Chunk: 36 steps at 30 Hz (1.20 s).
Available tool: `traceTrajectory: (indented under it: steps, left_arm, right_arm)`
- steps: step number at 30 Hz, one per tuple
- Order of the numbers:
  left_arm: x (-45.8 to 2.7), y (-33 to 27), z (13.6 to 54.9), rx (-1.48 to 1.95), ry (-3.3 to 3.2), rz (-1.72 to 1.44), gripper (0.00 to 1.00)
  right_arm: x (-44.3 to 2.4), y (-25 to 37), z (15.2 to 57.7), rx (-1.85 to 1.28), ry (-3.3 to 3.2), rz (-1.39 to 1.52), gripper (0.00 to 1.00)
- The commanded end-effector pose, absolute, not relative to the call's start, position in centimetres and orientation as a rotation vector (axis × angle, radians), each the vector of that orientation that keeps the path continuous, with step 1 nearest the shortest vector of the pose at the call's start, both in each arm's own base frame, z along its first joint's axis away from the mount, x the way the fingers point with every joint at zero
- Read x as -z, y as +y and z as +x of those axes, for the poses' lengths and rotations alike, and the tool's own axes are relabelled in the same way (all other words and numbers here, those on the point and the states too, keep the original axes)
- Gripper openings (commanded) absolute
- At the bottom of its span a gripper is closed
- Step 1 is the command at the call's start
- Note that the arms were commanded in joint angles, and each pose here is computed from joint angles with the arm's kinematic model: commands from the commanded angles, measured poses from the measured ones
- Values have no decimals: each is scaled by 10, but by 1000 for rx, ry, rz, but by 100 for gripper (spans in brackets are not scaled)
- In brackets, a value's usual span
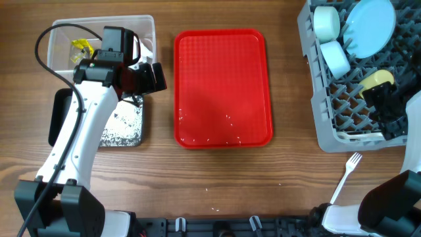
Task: Sort waste into correct bins and load items into the dishwasher rack
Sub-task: 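Carry the white spoon to the rack and insert it into the slots, then release the spoon and withdraw the right gripper from the rack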
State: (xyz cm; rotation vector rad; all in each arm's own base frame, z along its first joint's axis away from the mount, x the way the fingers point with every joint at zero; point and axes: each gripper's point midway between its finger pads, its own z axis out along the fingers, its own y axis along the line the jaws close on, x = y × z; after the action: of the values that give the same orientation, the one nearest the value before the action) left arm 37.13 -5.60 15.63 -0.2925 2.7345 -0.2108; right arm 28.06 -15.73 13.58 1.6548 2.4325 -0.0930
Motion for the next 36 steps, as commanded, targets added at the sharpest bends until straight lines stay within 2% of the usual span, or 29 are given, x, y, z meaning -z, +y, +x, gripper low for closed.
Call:
traceTrajectory:
  steps: [1, 6, 11, 16, 22, 29, 30, 31, 34, 36]
  left_arm:
    - [-156, -57, 373, 229, 2733, -311, 100]
    - [-156, -57, 373, 229, 2733, -311, 100]
    - [-156, -57, 373, 229, 2733, -311, 100]
    - [-156, -57, 373, 229, 2733, -311, 100]
    - [-156, -57, 373, 229, 2733, -311, 100]
    - [-156, -57, 373, 229, 2733, -311, 100]
    - [-156, -57, 373, 229, 2733, -311, 100]
    - [-156, -57, 373, 229, 2733, -311, 100]
    - [-156, -57, 373, 229, 2733, -311, 100]
    - [-156, -57, 373, 229, 2733, -310, 100]
  right_arm:
    - [-139, -139, 290, -63, 2552, 1450, 88]
    - [-170, -124, 284, -126, 2589, 1202, 82]
    - [-208, -109, 251, -89, 2561, 1083, 86]
    - [-215, -97, 230, -91, 2617, 1011, 89]
    - [-223, -47, 249, -408, 2675, 565, 91]
    - [-244, -11, 256, -341, 2631, 268, 89]
    - [-251, -9, 254, -335, 2602, 251, 90]
    - [-259, -5, 251, -348, 2573, 236, 100]
    - [-293, 20, 236, -476, 2436, 160, 100]
    - [-314, 22, 229, -572, 2324, 424, 100]
